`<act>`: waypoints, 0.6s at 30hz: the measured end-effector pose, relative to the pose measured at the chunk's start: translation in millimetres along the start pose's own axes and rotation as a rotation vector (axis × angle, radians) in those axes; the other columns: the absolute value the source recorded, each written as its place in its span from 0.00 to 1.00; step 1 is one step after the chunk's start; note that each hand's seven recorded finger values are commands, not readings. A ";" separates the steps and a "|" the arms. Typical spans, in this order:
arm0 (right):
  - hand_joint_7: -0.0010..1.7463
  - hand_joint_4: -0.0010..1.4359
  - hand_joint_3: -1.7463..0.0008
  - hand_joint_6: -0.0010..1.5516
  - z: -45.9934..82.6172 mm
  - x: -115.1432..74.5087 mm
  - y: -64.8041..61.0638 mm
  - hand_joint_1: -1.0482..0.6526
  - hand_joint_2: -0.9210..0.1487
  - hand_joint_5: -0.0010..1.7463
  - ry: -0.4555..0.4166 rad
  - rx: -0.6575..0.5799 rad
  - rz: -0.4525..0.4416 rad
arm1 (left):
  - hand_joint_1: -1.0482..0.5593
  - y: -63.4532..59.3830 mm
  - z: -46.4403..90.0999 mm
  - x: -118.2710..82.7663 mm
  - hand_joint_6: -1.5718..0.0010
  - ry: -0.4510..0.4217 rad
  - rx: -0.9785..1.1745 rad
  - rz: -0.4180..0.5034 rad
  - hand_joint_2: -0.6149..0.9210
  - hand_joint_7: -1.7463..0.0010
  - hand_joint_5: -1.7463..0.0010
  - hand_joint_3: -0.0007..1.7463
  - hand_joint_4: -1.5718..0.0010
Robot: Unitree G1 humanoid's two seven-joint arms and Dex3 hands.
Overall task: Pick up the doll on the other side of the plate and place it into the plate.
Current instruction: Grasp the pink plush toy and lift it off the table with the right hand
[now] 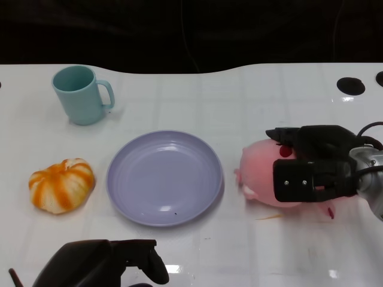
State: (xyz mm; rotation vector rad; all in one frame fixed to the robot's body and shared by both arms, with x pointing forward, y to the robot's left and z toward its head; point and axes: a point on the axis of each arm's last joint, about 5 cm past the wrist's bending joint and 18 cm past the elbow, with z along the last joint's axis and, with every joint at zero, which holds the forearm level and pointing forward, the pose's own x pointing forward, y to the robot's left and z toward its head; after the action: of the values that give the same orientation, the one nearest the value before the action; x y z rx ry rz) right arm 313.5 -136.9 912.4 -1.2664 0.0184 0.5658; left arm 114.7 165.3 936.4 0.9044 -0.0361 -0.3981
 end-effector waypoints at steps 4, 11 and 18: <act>0.07 0.57 0.99 0.72 0.4 1.4 7.6 0.45 0.02 0.45 -0.019 0.069 -0.090 | 0.46 0.4 0.6 -0.1 0.54 0.001 -0.001 0.002 1.00 0.50 0.10 0.22 0.60; 0.25 0.57 0.87 0.72 0.7 1.7 10.8 0.50 0.06 0.81 -0.032 0.087 -0.135 | 0.46 0.5 0.7 0.0 0.53 0.000 0.000 0.002 1.00 0.49 0.10 0.22 0.59; 0.51 0.50 0.90 0.59 2.4 2.0 11.2 0.46 0.00 0.90 -0.049 0.071 -0.157 | 0.46 0.6 0.6 0.0 0.55 0.000 0.003 0.002 1.00 0.47 0.07 0.21 0.60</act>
State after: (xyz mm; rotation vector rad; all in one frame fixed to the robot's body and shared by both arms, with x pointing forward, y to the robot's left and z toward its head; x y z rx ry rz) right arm 309.9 -131.9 902.6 -1.1727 -0.1006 0.4565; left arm 114.8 165.2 937.2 0.9077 -0.0375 -0.3967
